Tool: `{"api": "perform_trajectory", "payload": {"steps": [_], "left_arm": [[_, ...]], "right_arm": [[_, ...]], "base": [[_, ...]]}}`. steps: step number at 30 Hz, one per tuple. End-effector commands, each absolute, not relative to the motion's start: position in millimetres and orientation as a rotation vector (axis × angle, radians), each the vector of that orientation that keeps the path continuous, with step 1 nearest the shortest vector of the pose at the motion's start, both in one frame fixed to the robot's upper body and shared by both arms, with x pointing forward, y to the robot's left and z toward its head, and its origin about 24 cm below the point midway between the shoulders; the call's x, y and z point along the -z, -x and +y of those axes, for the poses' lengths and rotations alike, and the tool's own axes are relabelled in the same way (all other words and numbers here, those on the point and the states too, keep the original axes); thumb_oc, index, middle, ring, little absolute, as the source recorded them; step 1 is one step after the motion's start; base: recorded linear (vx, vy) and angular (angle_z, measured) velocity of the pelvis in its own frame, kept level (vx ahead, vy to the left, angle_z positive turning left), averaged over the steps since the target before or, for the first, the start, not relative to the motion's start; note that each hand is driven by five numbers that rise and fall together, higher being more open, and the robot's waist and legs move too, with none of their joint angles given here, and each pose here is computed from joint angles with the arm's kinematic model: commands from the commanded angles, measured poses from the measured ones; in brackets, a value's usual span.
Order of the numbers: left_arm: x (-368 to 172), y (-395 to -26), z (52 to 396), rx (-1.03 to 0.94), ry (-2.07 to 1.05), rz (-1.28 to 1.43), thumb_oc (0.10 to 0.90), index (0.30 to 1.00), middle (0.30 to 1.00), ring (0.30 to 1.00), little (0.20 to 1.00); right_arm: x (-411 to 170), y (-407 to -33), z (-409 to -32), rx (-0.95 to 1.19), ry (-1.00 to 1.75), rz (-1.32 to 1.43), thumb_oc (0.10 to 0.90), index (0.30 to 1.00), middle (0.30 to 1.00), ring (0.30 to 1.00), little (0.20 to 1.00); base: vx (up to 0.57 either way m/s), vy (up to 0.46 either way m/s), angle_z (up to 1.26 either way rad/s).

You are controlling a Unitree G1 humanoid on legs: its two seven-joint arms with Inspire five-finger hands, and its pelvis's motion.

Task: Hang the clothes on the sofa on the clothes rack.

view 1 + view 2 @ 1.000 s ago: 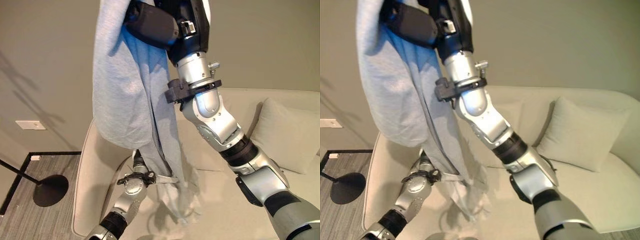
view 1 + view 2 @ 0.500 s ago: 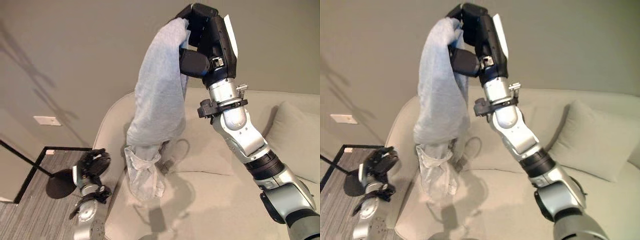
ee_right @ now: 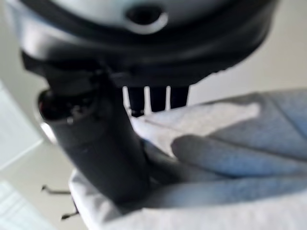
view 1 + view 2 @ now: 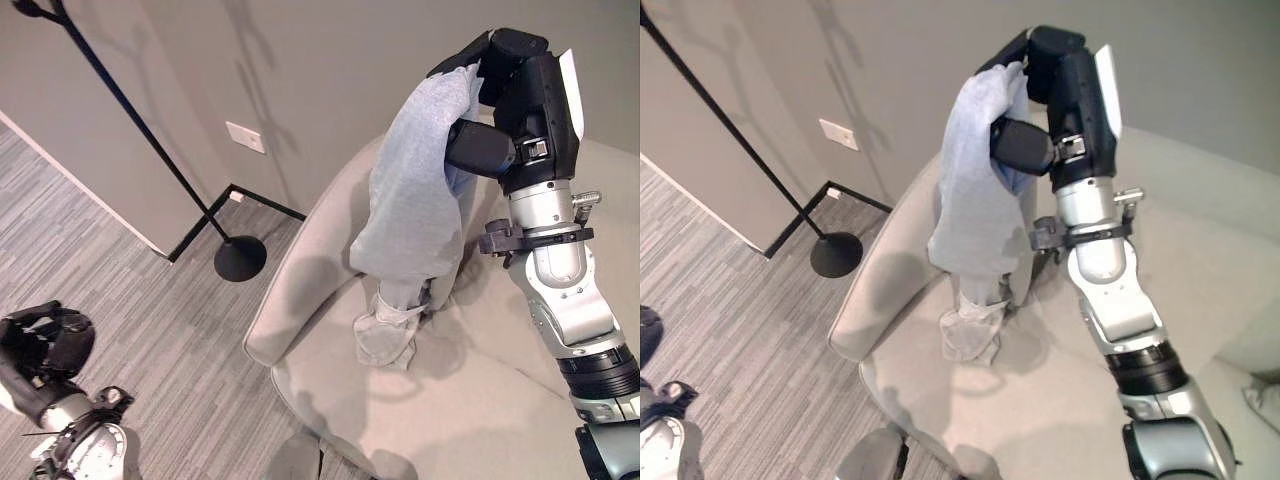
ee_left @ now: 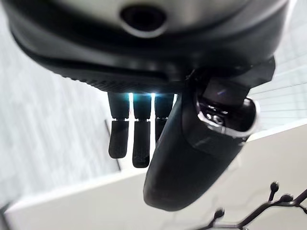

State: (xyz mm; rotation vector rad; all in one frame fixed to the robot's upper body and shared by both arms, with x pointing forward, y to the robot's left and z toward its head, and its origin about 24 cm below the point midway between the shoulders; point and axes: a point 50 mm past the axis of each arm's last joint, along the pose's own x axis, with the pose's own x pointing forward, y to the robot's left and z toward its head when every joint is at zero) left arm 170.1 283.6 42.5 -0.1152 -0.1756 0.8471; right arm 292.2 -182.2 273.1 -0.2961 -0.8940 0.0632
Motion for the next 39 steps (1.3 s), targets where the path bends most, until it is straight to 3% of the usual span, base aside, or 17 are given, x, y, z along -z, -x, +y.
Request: {"api": "perform_trajectory", "payload": {"steps": [1,9,19,21,24,28,35,36,37,39], "left_arm": [[-64,-205,250,-0.432,0.142,-0.287,0.800,0.900,0.900,0.900,0.900],[-40,-231,182,-0.015,0.144,-0.121,0.800,0.900,0.900,0.900,0.900],[-45,-269,154,-0.041,-0.014,-0.152,0.800,0.900,0.900,0.900,0.900],[-55,-287,121,0.047,-0.035,-0.186,0.800,0.900,0.900,0.900,0.900],[-58,-293,110,0.062,-0.055,-0.196,0.800,0.900,0.900,0.900,0.900],[-68,-325,59,0.094,-0.291,-0.219,0.800,0.900,0.900,0.900,0.900],[-62,-339,54,0.026,-0.373,-0.168,0.800,0.900,0.900,0.900,0.900],[-57,-339,55,0.018,-0.374,-0.140,0.519,0.479,0.479,0.479,0.479],[-55,-339,56,0.012,-0.363,-0.121,0.400,0.300,0.300,0.300,0.300],[-47,-338,63,-0.033,-0.313,-0.069,0.400,0.300,0.300,0.300,0.300]], "right_arm": [[-337,-267,-160,-0.073,0.179,-1.253,0.400,0.300,0.300,0.300,0.300],[-373,-276,-130,-0.104,0.088,-1.307,0.400,0.300,0.300,0.300,0.300],[-384,-264,-90,-0.306,-0.161,-1.333,0.400,0.300,0.300,0.300,0.300],[-376,-259,-72,-0.417,-0.279,-1.292,0.400,0.300,0.300,0.300,0.300],[-375,-258,-67,-0.443,-0.306,-1.284,0.400,0.300,0.300,0.300,0.300],[-363,-247,-46,-0.546,-0.438,-1.239,0.400,0.300,0.300,0.300,0.300],[-353,-241,-38,-0.599,-0.490,-1.205,0.400,0.300,0.300,0.300,0.300],[-351,-242,-38,-0.600,-0.490,-1.197,0.400,0.300,0.300,0.300,0.300],[-350,-241,-37,-0.603,-0.490,-1.191,0.400,0.300,0.300,0.300,0.300],[-346,-241,-38,-0.604,-0.486,-1.178,0.400,0.300,0.300,0.300,0.300]], "base": [[0.06,0.022,0.03],[0.02,0.019,-0.19],[0.02,0.009,-0.18],[0.01,-0.006,-0.26],[0.00,0.002,-0.14],[0.01,-0.003,-0.20],[0.01,-0.005,-0.18],[0.01,-0.005,-0.21],[0.02,-0.021,-0.19],[0.02,-0.025,-0.27]]}}
